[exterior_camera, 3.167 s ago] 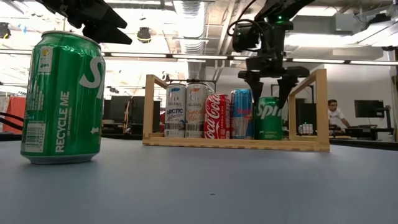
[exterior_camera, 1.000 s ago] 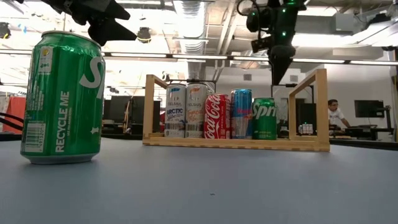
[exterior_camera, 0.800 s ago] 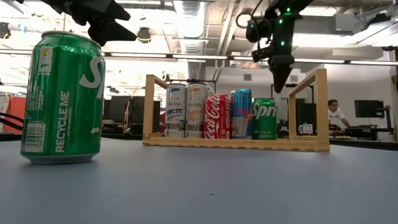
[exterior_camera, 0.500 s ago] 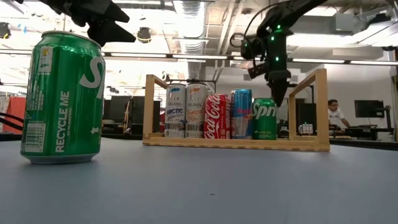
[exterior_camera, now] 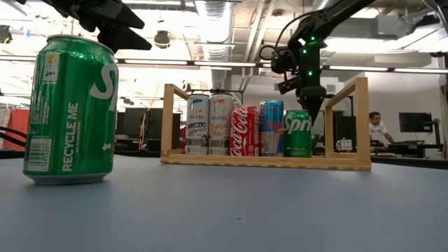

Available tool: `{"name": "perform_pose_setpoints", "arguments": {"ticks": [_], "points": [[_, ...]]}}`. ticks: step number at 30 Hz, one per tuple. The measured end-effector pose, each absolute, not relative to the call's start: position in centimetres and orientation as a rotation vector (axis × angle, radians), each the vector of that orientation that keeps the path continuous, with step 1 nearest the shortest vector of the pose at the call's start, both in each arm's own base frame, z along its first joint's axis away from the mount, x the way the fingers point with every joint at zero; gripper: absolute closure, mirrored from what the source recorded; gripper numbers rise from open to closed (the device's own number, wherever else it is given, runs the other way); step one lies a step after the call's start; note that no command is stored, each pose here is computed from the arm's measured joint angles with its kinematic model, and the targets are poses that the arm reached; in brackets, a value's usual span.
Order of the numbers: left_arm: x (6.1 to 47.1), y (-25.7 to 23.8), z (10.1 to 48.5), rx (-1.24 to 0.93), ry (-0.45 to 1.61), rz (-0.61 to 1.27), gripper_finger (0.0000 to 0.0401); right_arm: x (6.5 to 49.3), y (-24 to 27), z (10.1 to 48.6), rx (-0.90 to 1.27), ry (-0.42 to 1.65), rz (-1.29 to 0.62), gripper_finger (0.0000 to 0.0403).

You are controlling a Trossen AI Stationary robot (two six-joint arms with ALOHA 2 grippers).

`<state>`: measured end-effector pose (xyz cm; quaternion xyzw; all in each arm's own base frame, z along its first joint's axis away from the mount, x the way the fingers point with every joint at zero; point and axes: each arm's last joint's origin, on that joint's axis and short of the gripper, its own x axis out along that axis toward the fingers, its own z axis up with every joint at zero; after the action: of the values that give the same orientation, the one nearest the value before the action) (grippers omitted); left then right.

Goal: Place canned beverage on shelf
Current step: Adjust the green soda can on the shelf, then put the green soda can on the shelf aligned with the other green soda can

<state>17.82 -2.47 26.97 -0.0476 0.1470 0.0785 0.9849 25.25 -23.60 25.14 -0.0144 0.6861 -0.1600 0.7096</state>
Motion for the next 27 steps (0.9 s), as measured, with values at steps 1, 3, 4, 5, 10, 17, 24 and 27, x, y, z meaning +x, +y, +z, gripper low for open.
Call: {"name": "perform_pose_setpoints", "arguments": {"ticks": [1, 3, 4, 5, 10, 17, 24, 27], "points": [[17.8, -2.5, 27.0, -0.096, 0.295, 0.158, 0.0095, 25.2, -23.6, 25.1, -0.037, 1.524, -0.35, 0.0121], [17.8, -2.5, 27.0, -0.096, 0.295, 0.158, 0.0095, 25.3, -23.6, 25.1, -0.04, 1.524, -0.348, 0.0121], [17.8, -2.5, 27.0, -0.096, 0.295, 0.158, 0.0095, 25.3, -23.6, 25.1, -0.039, 1.525, -0.347, 0.0121], [17.8, -2.5, 27.0, -0.096, 0.295, 0.158, 0.0095, 25.2, -23.5, 25.1, -0.038, 1.528, -0.346, 0.0121], [17.8, -2.5, 27.0, -0.096, 0.295, 0.158, 0.0095, 25.0, -23.3, 25.6, -0.041, 1.521, -0.353, 0.0121], [17.8, -2.5, 27.0, -0.097, 0.295, 0.158, 0.0095, 23.8, -21.4, 29.4, -0.092, 1.429, -0.401, 0.0121], [17.8, -2.8, 27.0, -0.04, 0.306, 0.017, 0.0095, 23.2, -15.3, 34.8, 0.007, 1.181, -0.4, 0.0121], [17.8, -3.5, 27.0, -0.005, 0.316, -0.179, 0.0095, 23.7, -11.9, 36.5, 0.028, 1.058, -0.344, 0.0121]]}}
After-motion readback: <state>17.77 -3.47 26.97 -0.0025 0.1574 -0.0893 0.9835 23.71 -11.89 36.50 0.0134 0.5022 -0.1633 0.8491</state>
